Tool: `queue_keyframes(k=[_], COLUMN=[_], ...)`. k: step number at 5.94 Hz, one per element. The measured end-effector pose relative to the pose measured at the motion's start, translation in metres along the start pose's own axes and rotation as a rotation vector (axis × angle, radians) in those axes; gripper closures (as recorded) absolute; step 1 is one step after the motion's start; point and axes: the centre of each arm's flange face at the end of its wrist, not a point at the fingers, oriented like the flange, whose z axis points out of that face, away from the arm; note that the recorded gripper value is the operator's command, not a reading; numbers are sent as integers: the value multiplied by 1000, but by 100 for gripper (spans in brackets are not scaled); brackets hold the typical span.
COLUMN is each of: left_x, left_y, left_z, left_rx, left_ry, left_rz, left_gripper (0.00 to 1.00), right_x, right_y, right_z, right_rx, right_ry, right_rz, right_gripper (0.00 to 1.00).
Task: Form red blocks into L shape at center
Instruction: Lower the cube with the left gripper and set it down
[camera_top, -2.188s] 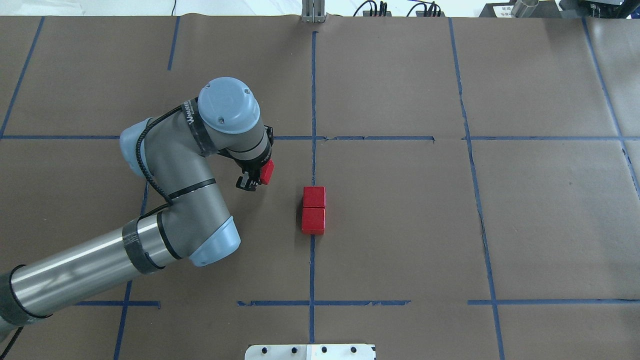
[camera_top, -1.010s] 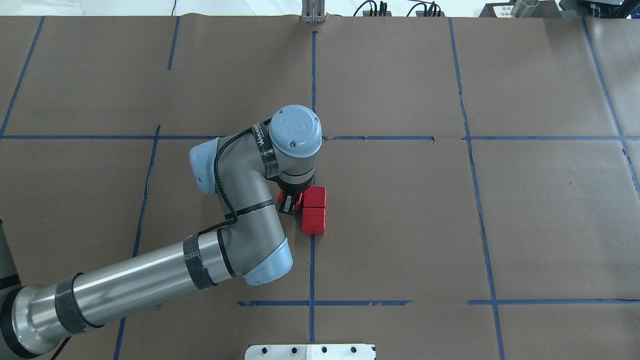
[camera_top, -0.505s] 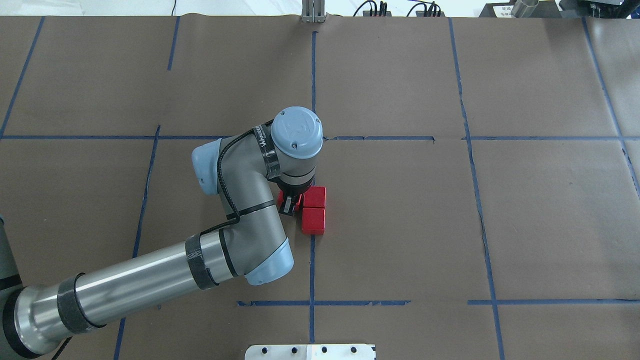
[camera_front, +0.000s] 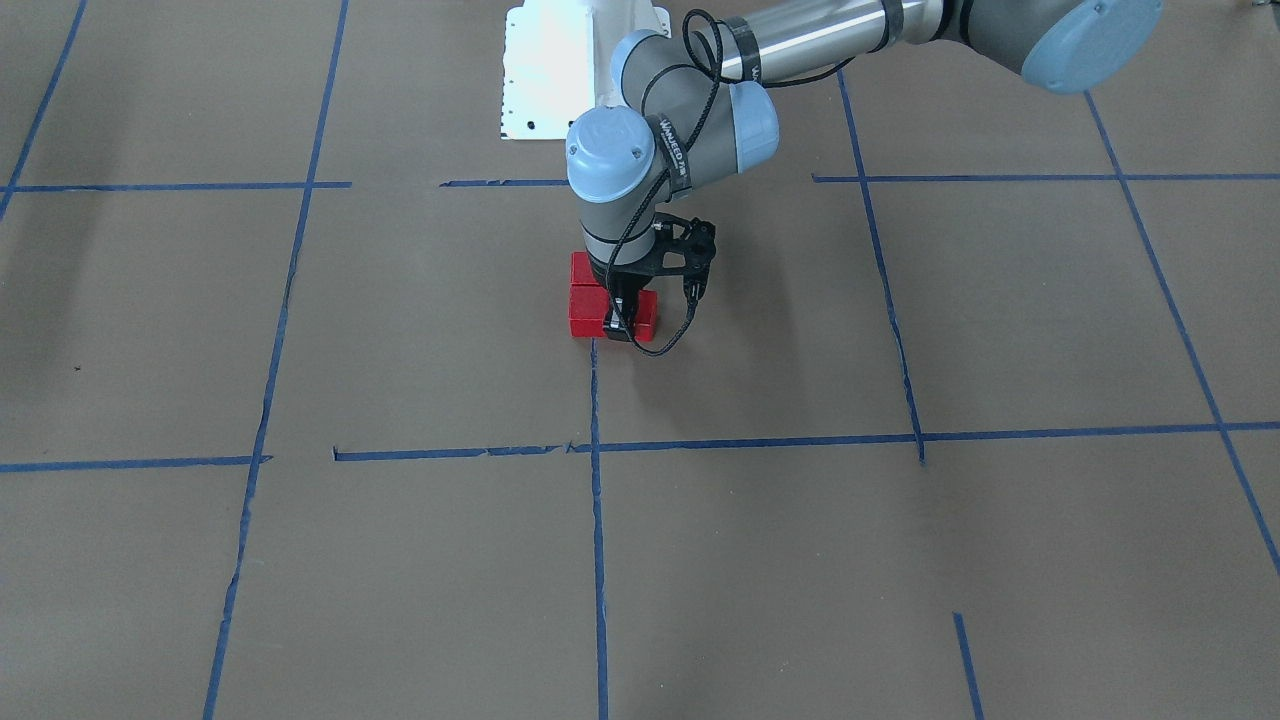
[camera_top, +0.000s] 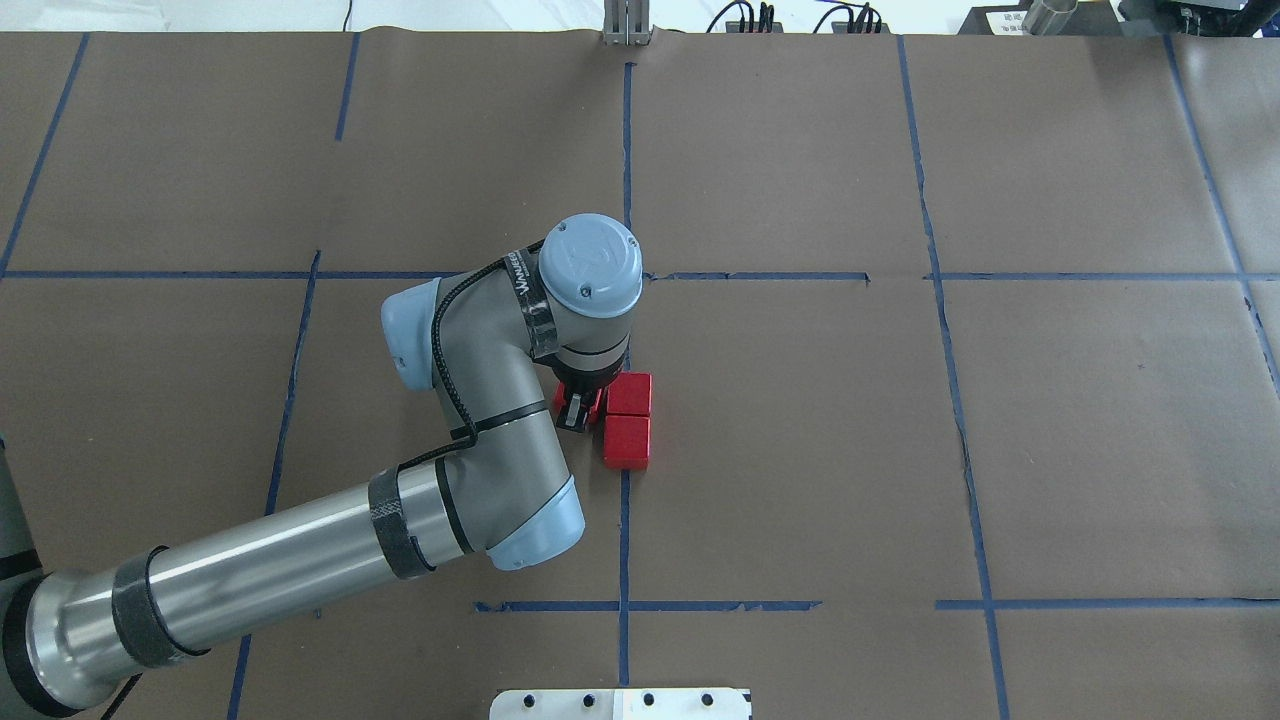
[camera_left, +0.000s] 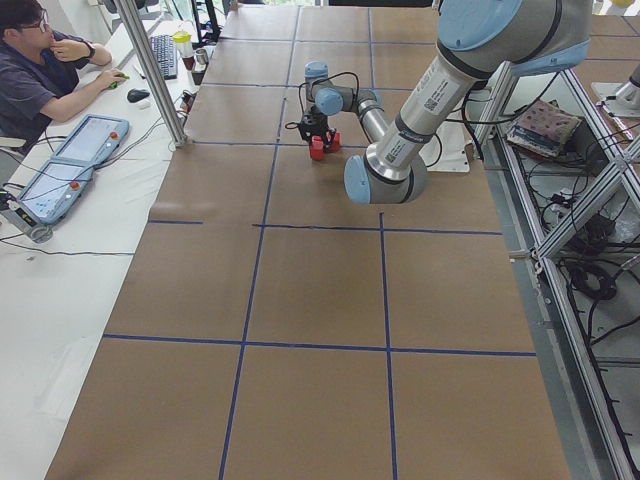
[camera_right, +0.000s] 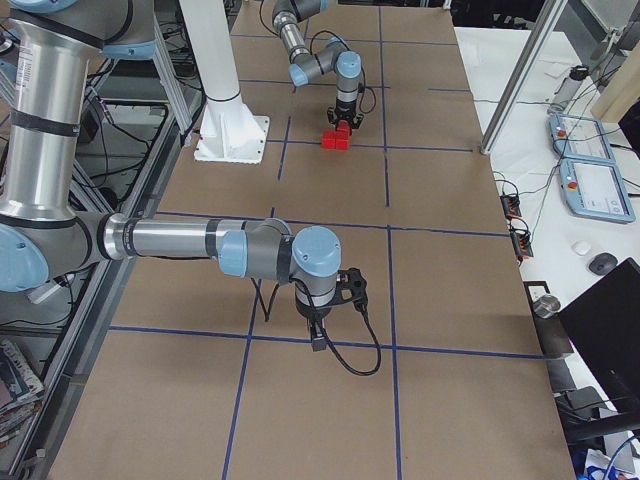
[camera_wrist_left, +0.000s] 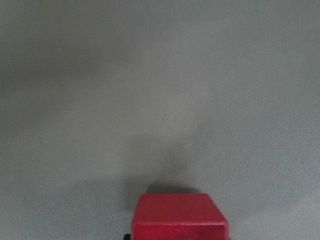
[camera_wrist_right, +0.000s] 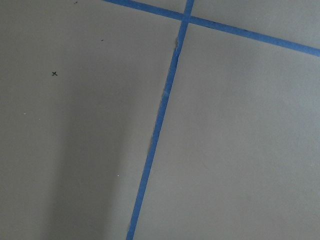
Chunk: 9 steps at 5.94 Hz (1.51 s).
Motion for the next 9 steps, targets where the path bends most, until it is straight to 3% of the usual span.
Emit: queue_keyframes(k=[4, 6, 7, 9], left_x=[-1, -1, -2, -4], left_y=[0, 0, 0, -4], left_z=[0, 0, 0, 0], left_rx=[-8, -10, -10, -7], left_ry=[2, 3, 5, 7], left_rz=[-14, -24, -23, 72], left_gripper=[63, 57, 1, 0], right_x=[0, 0, 0, 0], right_y=[0, 0, 0, 0], right_z=[0, 0, 0, 0], right_rx=[0, 0, 0, 0], right_ry=[0, 0, 0, 0], right_rz=[0, 0, 0, 0], right_gripper=[0, 0, 0, 0])
